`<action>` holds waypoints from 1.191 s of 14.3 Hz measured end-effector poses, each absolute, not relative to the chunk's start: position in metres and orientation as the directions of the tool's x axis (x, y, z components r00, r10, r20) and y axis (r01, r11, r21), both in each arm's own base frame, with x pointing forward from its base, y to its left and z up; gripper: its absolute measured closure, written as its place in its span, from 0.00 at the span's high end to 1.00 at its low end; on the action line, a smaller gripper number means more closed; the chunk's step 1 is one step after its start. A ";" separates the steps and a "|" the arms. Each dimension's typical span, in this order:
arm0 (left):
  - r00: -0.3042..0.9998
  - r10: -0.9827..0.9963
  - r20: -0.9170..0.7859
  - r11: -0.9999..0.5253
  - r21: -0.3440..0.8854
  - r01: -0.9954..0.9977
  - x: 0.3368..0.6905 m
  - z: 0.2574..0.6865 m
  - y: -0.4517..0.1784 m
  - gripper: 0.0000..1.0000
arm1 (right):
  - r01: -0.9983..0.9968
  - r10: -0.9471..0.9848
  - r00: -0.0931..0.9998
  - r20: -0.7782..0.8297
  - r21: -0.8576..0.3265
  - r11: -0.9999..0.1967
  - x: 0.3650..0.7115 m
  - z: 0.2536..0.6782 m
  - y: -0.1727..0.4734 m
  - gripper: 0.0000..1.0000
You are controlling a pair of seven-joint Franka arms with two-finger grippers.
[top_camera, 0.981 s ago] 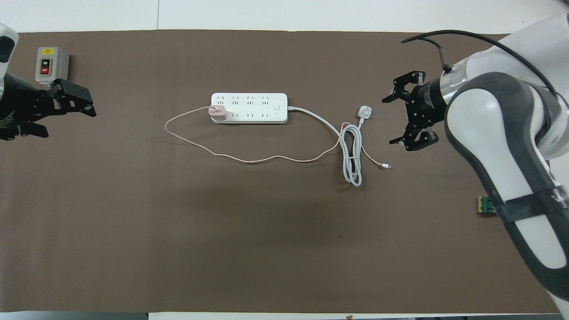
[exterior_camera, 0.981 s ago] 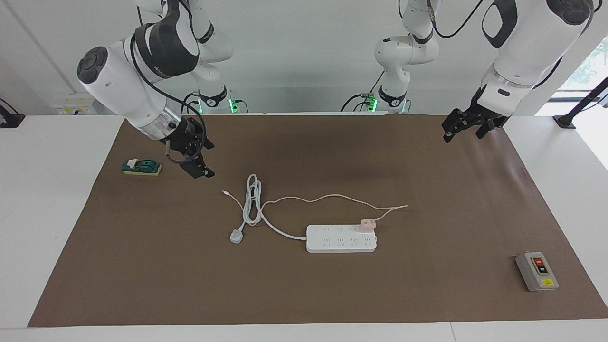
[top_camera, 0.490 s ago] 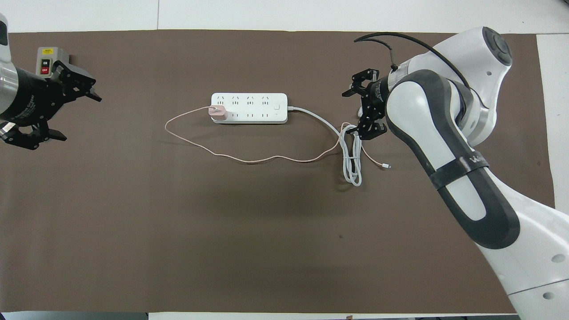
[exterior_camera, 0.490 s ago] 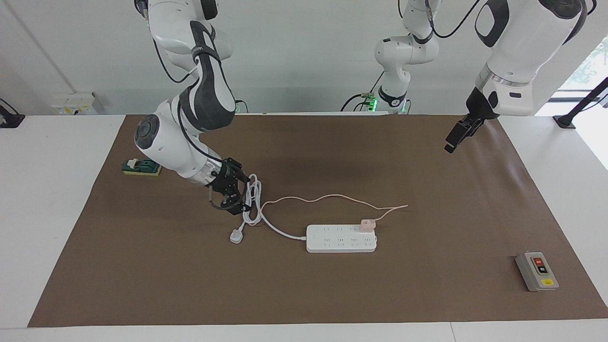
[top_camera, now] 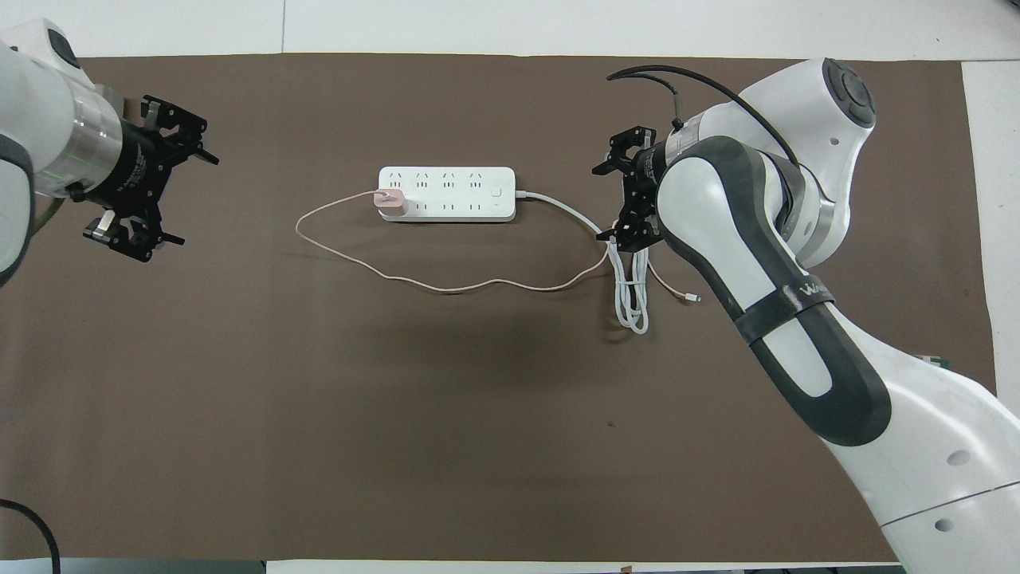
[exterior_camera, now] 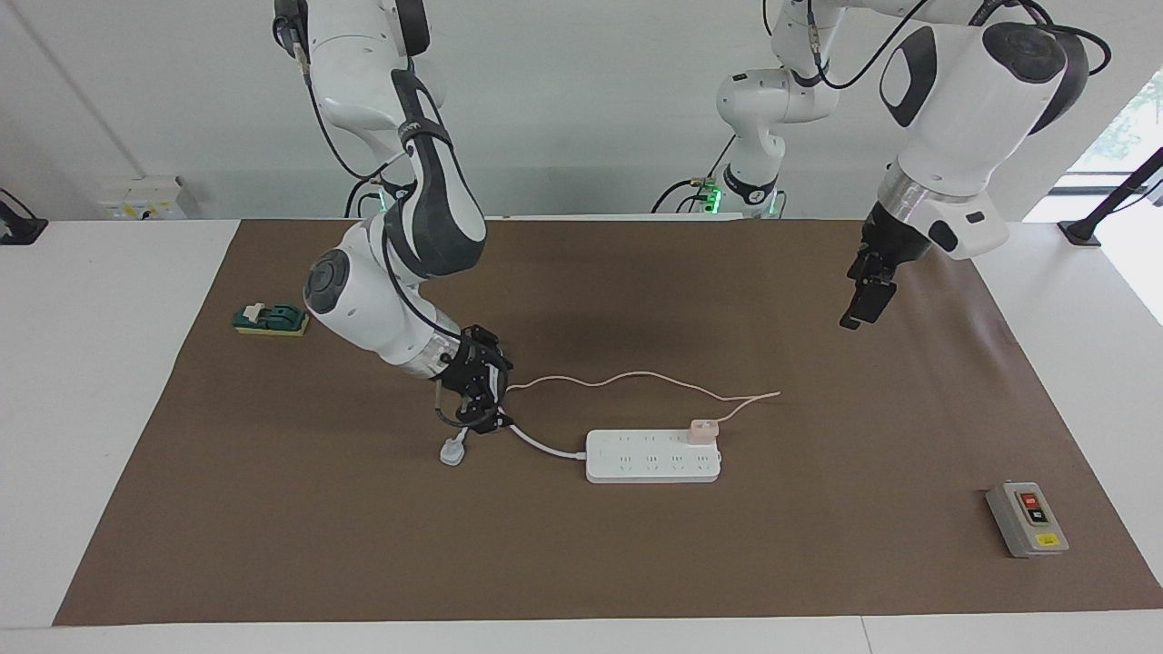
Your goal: Unplug charger and place it aside
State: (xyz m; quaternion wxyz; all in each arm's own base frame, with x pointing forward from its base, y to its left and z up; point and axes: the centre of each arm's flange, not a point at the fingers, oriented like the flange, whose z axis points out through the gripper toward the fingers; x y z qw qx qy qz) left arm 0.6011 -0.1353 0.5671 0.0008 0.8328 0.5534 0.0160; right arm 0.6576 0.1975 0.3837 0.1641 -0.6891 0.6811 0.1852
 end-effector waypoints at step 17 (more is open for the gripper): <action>0.074 0.996 0.053 -0.074 -0.001 0.997 0.643 0.473 -0.221 1.00 | -1.000 -0.836 0.020 -0.548 -0.005 -0.021 0.687 0.319 0.285 1.00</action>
